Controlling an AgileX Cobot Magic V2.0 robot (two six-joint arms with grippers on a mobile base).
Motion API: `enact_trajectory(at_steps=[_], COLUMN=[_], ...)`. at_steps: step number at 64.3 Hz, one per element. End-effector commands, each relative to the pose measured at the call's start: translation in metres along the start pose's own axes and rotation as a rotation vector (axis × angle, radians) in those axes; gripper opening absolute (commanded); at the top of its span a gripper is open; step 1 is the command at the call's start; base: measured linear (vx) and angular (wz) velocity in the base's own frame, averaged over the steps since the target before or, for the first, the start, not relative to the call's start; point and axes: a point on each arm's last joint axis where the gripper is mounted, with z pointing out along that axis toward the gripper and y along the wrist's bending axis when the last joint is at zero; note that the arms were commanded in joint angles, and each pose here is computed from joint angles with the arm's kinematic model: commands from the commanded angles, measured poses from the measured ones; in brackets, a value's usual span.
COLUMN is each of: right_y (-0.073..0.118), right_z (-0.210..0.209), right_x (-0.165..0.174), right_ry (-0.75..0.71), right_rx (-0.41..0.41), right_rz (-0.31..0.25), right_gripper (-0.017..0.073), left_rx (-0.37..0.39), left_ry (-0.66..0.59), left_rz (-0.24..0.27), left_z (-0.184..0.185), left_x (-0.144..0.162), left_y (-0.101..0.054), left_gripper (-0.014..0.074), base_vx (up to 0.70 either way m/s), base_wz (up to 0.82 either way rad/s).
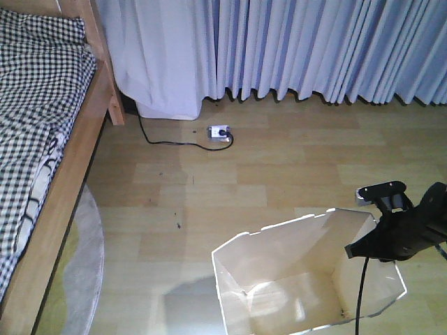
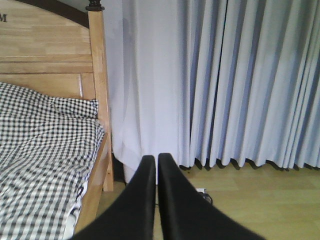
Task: Move trash bin to bedside with robot
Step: 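Drive toward the bed and curtains carrying the bin with the right gripper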
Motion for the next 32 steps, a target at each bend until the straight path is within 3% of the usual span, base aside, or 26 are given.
enact_trajectory(at_steps=[1,32], right_y=[-0.0039,-0.0039], right_z=[-0.0151,-0.0151], right_x=[-0.0127,-0.0127], right_ry=[-0.085,-0.085], right_rx=[0.026,0.026], right_rz=[0.034,0.034], right_gripper=[-0.0003,-0.0003], left_rx=[-0.013,-0.013], left_ry=[-0.054,-0.054], left_rz=[-0.013,-0.013], left_z=[0.0002,0.0002], left_x=[0.0005,0.0005], left_y=[0.0016,0.0016], left_gripper=[-0.0006,-0.0006], base_vx=[0.42,0.39], base_wz=[0.0,-0.02])
